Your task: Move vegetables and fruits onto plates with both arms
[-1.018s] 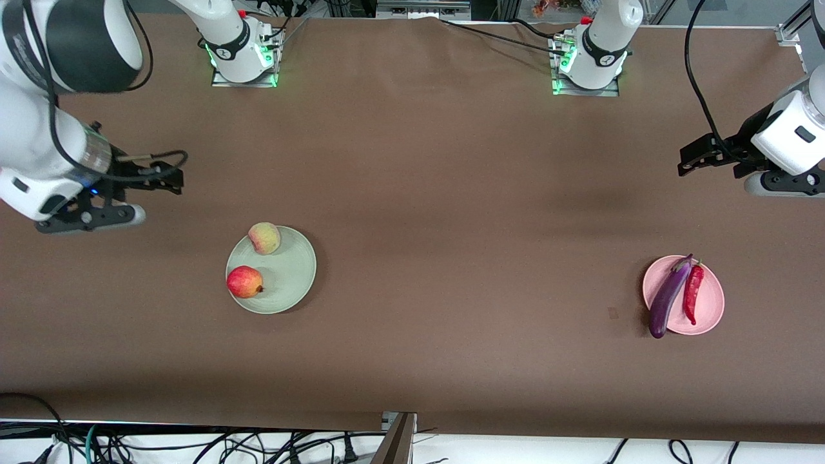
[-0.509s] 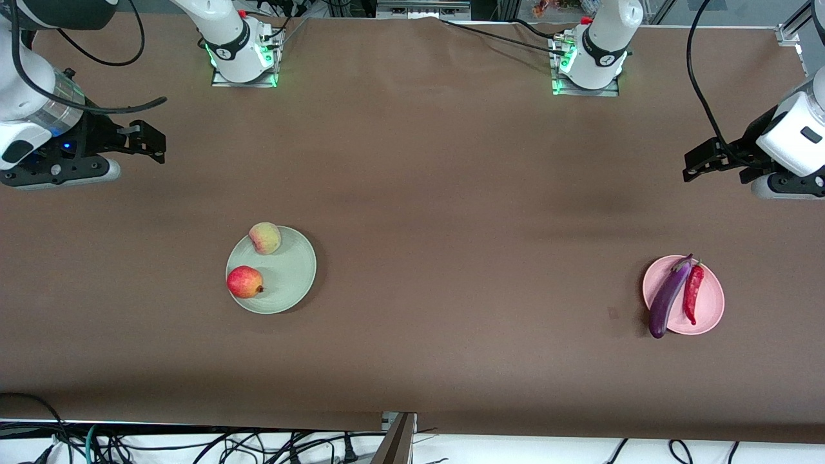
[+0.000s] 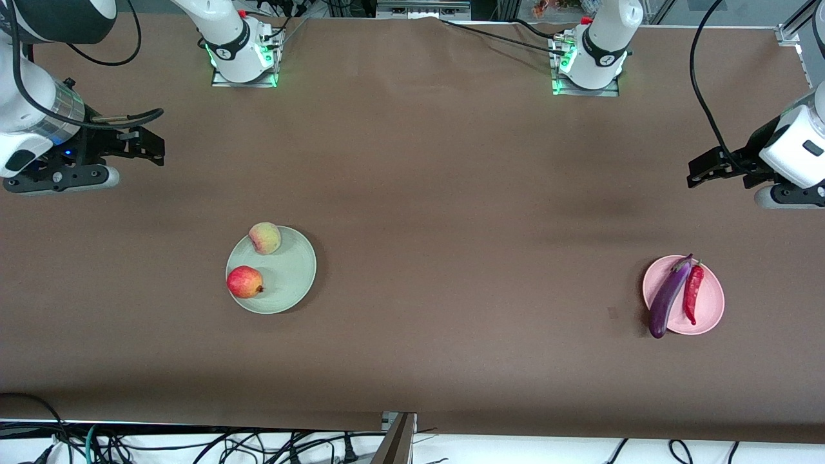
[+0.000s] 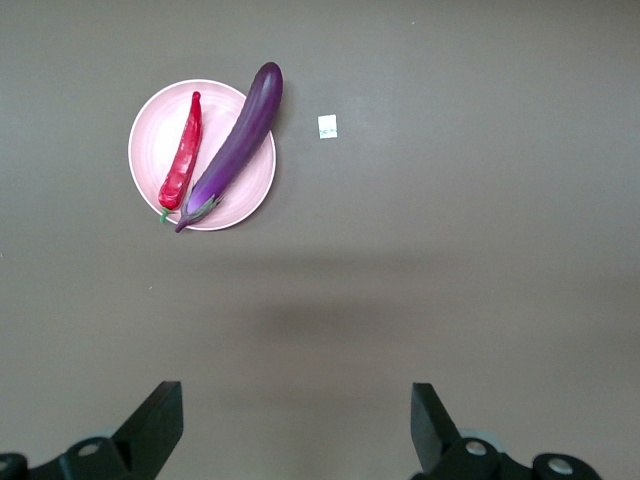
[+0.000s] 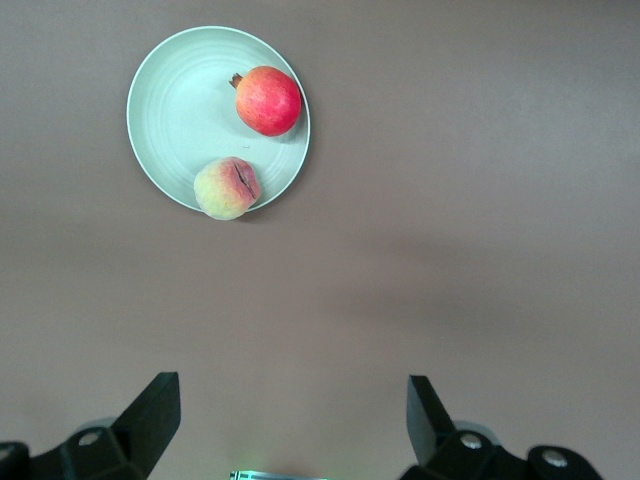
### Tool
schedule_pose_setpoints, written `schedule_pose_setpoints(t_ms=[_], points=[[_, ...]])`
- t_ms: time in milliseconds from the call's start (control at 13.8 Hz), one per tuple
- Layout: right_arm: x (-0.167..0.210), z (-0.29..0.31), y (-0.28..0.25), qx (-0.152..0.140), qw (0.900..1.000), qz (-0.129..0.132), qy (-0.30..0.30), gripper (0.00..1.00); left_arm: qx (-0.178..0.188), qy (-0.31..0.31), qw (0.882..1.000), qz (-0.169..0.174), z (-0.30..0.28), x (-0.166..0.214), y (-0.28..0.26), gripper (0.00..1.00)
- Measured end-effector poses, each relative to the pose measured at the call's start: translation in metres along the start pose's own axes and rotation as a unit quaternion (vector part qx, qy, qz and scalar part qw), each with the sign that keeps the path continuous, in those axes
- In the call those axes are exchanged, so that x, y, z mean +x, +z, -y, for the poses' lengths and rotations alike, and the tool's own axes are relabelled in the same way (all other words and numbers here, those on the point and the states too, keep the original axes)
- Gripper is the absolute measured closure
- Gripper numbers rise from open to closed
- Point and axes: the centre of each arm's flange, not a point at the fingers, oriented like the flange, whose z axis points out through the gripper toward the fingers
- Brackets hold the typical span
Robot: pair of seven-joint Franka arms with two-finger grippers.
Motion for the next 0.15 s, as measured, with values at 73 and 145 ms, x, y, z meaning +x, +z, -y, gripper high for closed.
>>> schedule_pose_setpoints(t_ms=[73, 145], points=[[0.0000, 0.0000, 0.0000, 0.000, 1.000, 0.000, 0.000, 0.00, 0.000, -0.001, 1.000, 0.000, 0.0008, 0.0001, 0.0002, 0.00], [0.0000, -0.0001, 0.0000, 0.000, 1.000, 0.000, 0.000, 0.00, 0.000, -0.002, 1.000, 0.000, 0.0023, 0.0002, 0.0002, 0.00]])
